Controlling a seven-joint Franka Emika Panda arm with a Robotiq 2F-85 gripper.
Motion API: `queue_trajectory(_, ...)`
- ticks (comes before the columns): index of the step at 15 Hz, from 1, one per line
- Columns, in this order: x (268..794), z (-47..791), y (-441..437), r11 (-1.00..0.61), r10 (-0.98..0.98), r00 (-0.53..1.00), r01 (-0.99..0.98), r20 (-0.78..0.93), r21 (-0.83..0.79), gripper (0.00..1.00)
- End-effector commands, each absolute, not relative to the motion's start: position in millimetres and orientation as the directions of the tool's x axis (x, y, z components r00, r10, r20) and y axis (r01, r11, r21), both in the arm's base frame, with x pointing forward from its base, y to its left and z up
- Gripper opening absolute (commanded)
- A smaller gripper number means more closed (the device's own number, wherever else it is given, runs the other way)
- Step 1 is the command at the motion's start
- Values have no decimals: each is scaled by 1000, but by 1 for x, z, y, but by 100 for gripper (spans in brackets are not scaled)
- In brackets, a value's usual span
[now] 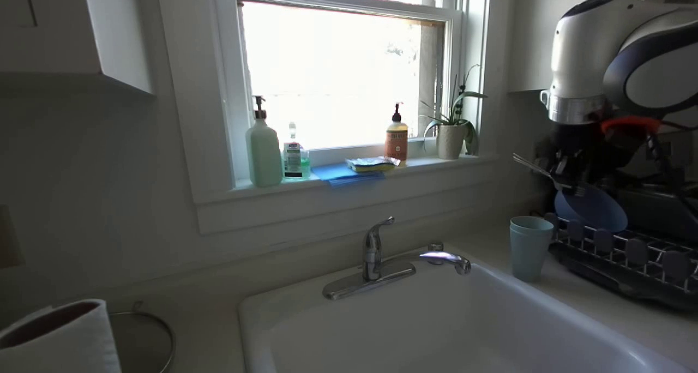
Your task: Stack the two green cups together then place the silver fork in the stacked cups
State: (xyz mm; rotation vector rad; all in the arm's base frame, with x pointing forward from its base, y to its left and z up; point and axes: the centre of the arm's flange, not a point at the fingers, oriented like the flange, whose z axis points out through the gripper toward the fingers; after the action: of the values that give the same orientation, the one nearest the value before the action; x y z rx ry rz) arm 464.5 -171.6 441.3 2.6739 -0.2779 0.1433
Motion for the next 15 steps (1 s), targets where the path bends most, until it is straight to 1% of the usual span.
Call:
queue_trajectory(1, 478, 408, -179, -841, -217, 943, -312, 253, 441, 1)
queue_trajectory(4, 486, 387, -190, -810, -252, 910, -385, 330, 443, 1)
queue_trajectory(6, 487, 378, -193, -806, -272, 903, -403, 333, 434, 1)
queue_trajectory(10, 481, 414, -177, -862, -289, 934, -350, 211, 367, 1)
queue_trajectory(15, 483, 452, -164, -946, -249, 967, -231, -54, 227, 1)
